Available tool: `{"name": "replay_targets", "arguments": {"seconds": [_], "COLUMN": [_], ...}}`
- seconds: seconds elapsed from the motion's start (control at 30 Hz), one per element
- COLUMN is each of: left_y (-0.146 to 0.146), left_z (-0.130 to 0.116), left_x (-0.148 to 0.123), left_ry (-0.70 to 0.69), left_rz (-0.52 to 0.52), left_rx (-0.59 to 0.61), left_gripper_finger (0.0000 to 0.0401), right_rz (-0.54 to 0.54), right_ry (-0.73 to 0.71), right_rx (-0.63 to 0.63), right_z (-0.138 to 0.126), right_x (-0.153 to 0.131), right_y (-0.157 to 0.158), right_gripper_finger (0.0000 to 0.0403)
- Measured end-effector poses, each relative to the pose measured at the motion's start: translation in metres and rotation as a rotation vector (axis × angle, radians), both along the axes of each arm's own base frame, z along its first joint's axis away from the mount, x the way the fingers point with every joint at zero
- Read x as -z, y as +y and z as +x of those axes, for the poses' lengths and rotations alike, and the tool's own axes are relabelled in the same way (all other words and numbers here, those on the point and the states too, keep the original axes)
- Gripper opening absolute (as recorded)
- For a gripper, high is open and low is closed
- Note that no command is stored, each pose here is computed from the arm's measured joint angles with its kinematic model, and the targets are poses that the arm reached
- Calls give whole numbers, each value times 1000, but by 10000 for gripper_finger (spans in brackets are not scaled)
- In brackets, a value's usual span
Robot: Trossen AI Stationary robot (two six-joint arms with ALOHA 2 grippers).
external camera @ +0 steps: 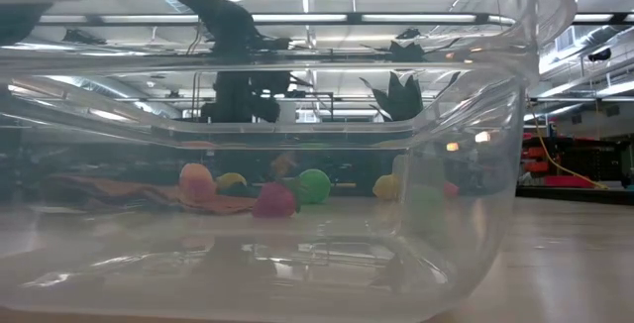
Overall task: Pick and placing Produce into tupperware
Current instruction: Put the left yellow lemon into the transparent bin
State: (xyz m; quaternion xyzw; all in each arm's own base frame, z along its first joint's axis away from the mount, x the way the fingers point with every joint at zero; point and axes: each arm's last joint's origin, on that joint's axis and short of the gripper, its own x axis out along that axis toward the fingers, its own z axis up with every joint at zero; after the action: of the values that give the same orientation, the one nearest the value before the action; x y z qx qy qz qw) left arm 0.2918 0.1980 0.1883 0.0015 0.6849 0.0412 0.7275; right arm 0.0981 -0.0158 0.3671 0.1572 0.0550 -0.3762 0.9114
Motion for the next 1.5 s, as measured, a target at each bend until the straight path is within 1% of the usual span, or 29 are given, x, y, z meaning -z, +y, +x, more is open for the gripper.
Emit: {"name": "replay_targets", "arguments": {"seconds": [0.1, 0.23, 0.37, 0.47, 0.53, 0.63, 0.87, 0.97, 1.3, 1.4, 1.5], "left_y": [5, 9, 11, 14, 15, 16, 19, 19, 18, 18, 18], "left_z": [0, -5, -7, -8, -8, -6, 2, 2, 2, 2, 2], "left_x": [0, 0, 0, 2, 7, 16, 30, 36, 43, 43, 43], "left_ry": [-52, -67, -68, -78, -77, -58, -68, -54, -25, -25, -16], "left_rz": [-25, -70, -69, -87, -117, -135, -126, -146, -173, -170, -159], "left_rx": [17, 68, 116, 117, 113, 113, 132, 138, 134, 136, 136], "left_gripper_finger": [358, 357, 357, 357, 357, 357, 357, 357, 356, 347, 325], "right_rz": [4, 12, 17, 18, 19, 22, 22, 22, 33, 33, 33], "right_ry": [2, 5, 9, 15, 18, 24, 26, 25, 16, 16, 16], "right_rx": [-7, -27, -39, -44, -45, -53, -54, -54, -51, -50, -51], "right_z": [1, 3, 4, 6, 7, 8, 9, 9, 9, 9, 9], "right_x": [0, 1, 1, 2, 2, 3, 3, 3, 3, 3, 3], "right_y": [0, 1, 1, 1, 1, 2, 2, 2, 2, 2, 2], "right_gripper_finger": [29, 29, 29, 29, 29, 29, 29, 29, 29, 29, 29]}}
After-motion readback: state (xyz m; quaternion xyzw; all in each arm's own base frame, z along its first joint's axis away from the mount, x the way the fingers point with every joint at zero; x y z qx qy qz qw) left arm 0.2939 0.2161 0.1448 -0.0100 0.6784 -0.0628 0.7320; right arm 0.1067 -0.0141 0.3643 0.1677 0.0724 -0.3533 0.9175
